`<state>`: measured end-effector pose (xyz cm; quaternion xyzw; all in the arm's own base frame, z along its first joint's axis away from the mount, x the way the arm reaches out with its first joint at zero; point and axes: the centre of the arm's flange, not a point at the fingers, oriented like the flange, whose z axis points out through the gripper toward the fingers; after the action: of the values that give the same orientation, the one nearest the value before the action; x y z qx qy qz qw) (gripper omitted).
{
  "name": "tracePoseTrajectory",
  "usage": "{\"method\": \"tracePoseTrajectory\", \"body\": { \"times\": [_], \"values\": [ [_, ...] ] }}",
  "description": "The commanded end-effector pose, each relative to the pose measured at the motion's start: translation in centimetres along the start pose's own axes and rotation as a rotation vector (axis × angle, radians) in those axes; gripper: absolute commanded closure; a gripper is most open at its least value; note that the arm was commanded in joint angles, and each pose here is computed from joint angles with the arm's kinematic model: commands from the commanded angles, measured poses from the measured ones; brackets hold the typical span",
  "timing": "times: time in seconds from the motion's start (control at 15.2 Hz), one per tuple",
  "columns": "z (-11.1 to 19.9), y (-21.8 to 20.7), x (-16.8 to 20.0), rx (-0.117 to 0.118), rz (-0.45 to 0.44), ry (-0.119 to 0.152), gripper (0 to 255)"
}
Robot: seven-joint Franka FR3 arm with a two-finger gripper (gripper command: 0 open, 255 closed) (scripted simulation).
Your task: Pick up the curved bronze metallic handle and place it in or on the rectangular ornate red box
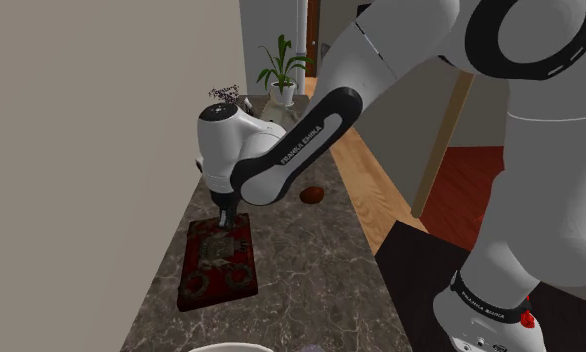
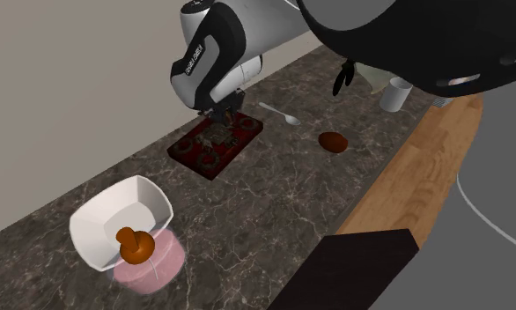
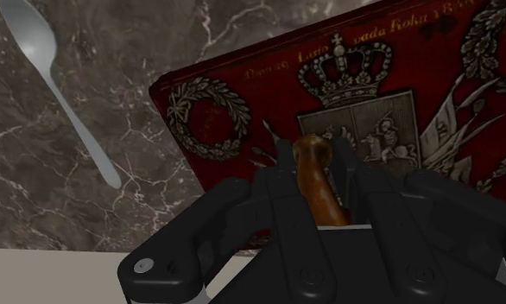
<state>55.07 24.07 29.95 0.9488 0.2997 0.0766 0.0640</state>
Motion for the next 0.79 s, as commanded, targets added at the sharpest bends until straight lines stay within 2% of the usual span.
{"method": "tracePoseTrajectory", "body": {
  "times": [0.0, 0.33, 0.73],
  "values": [
    [0.9, -0.2, -0.1, 0.000, 0.000, 0.000, 255],
    [3.7, -0.7, -0.4, 0.000, 0.000, 0.000, 255],
    [3.7, -0.7, -0.4, 0.000, 0.000, 0.000, 255]
  ]
}}
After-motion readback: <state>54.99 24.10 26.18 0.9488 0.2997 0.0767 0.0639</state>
